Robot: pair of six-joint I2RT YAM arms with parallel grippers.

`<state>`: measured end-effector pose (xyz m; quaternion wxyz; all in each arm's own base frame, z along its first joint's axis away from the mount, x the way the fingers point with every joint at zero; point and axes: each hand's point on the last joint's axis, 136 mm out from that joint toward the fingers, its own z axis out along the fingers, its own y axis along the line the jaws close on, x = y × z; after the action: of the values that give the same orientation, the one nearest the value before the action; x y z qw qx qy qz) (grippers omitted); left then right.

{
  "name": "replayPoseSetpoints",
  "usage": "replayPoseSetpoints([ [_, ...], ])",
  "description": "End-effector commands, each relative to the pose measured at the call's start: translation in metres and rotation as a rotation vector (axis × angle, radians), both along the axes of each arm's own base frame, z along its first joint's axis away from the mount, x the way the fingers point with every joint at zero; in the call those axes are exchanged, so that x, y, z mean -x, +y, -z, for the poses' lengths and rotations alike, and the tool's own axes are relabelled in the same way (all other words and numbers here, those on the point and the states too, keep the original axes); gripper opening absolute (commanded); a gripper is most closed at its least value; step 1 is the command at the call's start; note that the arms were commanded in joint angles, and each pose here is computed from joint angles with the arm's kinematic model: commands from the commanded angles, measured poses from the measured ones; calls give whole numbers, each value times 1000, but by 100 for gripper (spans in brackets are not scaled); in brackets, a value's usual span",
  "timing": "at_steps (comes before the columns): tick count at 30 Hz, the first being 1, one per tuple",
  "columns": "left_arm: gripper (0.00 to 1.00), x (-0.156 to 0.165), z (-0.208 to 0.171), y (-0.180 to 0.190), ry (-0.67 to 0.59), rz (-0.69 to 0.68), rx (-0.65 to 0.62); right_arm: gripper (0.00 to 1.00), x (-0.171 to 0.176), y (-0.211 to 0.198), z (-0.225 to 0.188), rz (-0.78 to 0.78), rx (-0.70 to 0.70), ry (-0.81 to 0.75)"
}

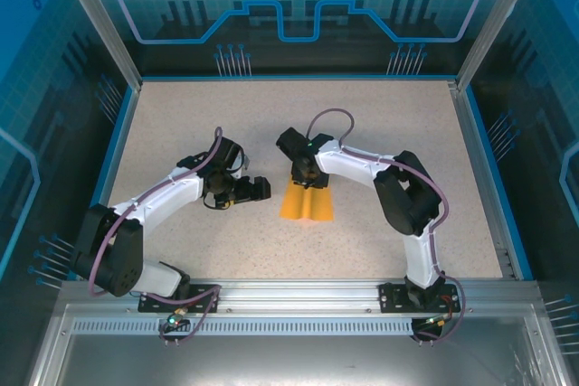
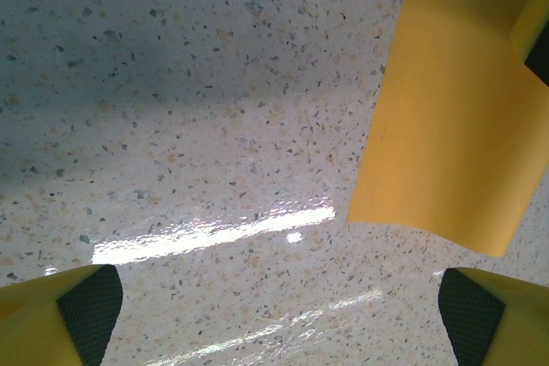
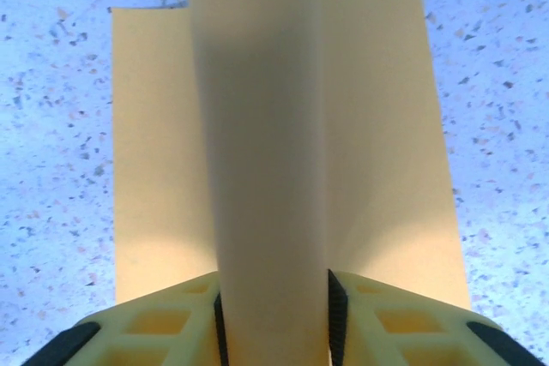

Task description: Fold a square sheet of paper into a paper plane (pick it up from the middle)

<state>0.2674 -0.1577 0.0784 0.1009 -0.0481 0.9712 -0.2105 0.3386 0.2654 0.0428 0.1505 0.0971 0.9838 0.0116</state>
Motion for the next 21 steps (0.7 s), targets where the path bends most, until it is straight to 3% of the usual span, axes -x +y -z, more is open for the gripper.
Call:
replayPoseSetpoints([
  [1,99,9,-2,3,13,14,7,33,2,10,-13,-25,-34,-33],
  [8,99,9,-14,11,-2,-24,0,29,-4,38,-50,-80,-156,-86],
  [15,99,7,-52,32,-73,-102,38,29,-3,83,-103,-202,-460,-117],
  [21,99,7,-79,43,-120,-142,78,29,5,110,-114,-292,-722,-94],
])
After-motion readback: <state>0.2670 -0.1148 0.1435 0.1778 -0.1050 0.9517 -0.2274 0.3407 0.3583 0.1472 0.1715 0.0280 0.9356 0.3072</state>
